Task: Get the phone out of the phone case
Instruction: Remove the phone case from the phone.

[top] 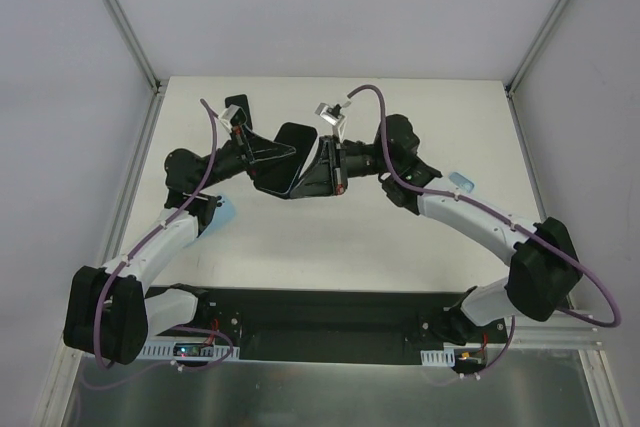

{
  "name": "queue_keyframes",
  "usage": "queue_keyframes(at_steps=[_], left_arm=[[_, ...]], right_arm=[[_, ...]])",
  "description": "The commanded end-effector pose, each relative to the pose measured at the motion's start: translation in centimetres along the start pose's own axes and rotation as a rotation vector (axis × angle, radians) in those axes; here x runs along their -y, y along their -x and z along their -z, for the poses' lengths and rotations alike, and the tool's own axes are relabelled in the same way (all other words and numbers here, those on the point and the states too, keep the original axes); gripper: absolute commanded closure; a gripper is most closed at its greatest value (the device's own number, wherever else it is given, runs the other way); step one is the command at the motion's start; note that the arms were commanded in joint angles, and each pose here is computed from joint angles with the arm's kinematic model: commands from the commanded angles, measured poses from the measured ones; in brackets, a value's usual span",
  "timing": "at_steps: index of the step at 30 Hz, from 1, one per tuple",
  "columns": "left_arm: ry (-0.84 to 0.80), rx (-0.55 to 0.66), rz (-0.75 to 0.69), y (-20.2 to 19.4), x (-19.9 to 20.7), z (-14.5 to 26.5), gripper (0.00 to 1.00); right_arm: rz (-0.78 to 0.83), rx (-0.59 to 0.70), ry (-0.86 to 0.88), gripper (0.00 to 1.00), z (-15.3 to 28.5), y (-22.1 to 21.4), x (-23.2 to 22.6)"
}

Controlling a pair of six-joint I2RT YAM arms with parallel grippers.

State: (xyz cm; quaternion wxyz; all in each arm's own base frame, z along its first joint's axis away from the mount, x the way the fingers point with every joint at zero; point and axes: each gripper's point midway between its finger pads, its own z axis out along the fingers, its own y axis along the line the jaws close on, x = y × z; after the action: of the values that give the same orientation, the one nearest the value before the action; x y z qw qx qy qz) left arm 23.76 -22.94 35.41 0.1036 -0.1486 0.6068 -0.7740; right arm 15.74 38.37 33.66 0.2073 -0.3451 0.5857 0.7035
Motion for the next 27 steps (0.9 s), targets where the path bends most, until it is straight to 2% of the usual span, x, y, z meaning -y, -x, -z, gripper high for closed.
queue_keyframes(at_steps=[1, 4, 6, 10, 14, 15, 16, 27], left_arm=[[-0.013, -0.002, 0.015, -0.8, 0.7, -0.1, 1.00], [-0.030, 0.006, 0.005, -0.9, 1.1, -0.1, 1.00], [-0.036, 0.003, -0.004, -1.0, 1.2, 0.0, 1.00], [-0.039, 0.012, -0.015, -0.9, 1.0, 0.1, 1.00], [-0.045, 0.018, -0.030, -1.0, 0.9, 0.2, 1.00], [-0.049, 0.020, -0.041, -1.0, 1.0, 0.2, 1.00], [-0.049, 0.021, -0.044, -1.1, 1.0, 0.3, 1.00], [-0.022, 0.038, -0.081, -1.5, -0.1, 0.9, 1.00]], right_arm=[[0.059, 0.134, -0.272, 0.99, 0.0, 3.2, 3.5], [-0.095, 0.208, -0.417, 0.99, 1.0, 3.3, 6.3], [-0.173, 0.255, -0.450, 0.99, 1.2, 3.1, 7.4], [-0.358, 0.434, -0.478, 0.99, 1.6, 4.4, 8.8], [-0.464, 0.568, -0.493, 0.97, 2.1, 5.6, 10.2], [-0.468, 0.585, -0.475, 0.85, 1.9, 6.1, 10.3], [-0.483, 0.594, -0.473, 0.81, 1.8, 6.3, 10.5], [-0.574, 0.660, -0.444, 0.73, 0.5, 8.5, 12.7]])
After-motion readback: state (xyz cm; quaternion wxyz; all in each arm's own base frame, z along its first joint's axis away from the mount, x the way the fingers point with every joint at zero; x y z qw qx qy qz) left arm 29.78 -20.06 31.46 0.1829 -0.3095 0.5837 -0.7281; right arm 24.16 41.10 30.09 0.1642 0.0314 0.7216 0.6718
